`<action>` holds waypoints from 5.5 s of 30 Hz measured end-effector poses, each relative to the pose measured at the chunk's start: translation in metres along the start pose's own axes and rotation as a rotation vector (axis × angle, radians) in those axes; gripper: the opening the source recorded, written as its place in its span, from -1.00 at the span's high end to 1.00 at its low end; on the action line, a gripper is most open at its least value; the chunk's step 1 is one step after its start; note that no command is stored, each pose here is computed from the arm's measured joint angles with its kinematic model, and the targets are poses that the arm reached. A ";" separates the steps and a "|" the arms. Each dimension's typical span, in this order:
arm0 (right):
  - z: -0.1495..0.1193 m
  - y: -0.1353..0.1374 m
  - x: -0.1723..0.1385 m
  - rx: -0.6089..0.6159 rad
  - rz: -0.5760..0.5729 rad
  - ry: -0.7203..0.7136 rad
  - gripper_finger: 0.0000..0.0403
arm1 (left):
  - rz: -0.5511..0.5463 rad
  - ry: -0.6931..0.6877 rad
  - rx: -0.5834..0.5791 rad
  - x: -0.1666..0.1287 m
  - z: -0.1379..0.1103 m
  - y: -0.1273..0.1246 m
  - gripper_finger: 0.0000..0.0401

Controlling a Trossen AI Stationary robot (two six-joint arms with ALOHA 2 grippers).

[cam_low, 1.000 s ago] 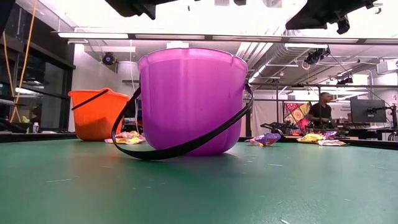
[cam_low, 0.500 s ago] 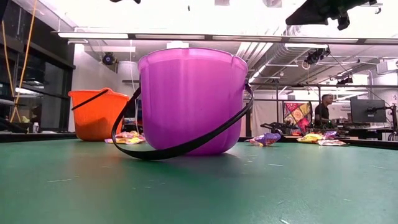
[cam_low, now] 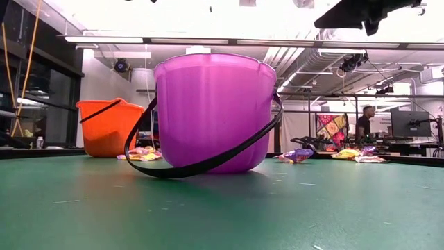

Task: Sort candy by brand, put in halloween buckets
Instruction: Put the yellow candy into the pink bucket

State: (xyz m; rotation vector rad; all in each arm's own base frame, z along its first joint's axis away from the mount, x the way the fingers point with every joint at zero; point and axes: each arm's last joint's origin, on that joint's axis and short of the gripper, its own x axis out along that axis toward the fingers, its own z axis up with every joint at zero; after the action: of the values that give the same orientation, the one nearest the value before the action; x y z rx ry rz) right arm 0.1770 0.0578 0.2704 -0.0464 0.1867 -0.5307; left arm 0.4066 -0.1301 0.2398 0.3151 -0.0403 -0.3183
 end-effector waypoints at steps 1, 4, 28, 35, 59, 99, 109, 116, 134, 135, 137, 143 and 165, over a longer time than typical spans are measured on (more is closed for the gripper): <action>-0.001 0.000 0.000 -0.006 0.012 0.007 1.00 | 0.002 0.000 0.014 0.000 0.000 0.001 1.00; -0.003 0.001 0.000 -0.016 0.052 0.027 1.00 | 0.008 0.005 0.040 0.000 -0.001 0.004 1.00; 0.107 -0.015 -0.028 0.533 0.238 -0.123 1.00 | -0.058 -0.027 -0.225 0.028 0.114 0.031 1.00; 0.121 -0.021 -0.035 0.445 0.281 -0.089 1.00 | -0.008 -0.030 -0.263 0.051 0.100 0.053 1.00; 0.038 -0.007 -0.061 0.771 0.246 1.110 1.00 | -0.159 -0.043 -0.378 0.104 0.003 0.014 1.00; -0.047 0.096 -0.111 0.153 0.139 1.880 1.00 | -0.214 0.105 -0.362 0.099 0.008 -0.005 1.00; -0.051 0.109 -0.105 0.217 0.161 1.814 1.00 | -0.218 0.103 -0.344 0.099 0.009 -0.008 1.00; -0.049 0.113 -0.092 0.287 0.198 1.708 1.00 | -0.210 0.104 -0.337 0.099 0.007 -0.003 1.00; 0.065 0.083 -0.102 0.230 0.027 1.339 1.00 | -0.104 0.103 -0.216 0.108 -0.018 -0.006 0.94; 0.069 0.082 -0.102 0.243 0.024 1.316 1.00 | -0.097 0.107 -0.214 0.109 -0.021 -0.006 0.92; 0.076 0.081 -0.102 0.269 0.036 1.271 1.00 | -0.080 0.115 -0.212 0.110 -0.025 -0.007 0.85; 0.080 0.081 -0.100 0.293 0.029 1.224 1.00 | -0.045 0.146 -0.213 0.110 -0.029 -0.003 0.49; 0.087 0.076 -0.078 0.322 -0.065 0.846 1.00 | -0.086 0.953 -0.435 -0.050 0.078 0.052 -0.15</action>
State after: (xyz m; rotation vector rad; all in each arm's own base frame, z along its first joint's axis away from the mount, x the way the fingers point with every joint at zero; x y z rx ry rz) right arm 0.1651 0.1622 0.3614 0.4954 0.9232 -0.6155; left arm 0.3682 -0.0913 0.3307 0.0112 0.9704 -0.2284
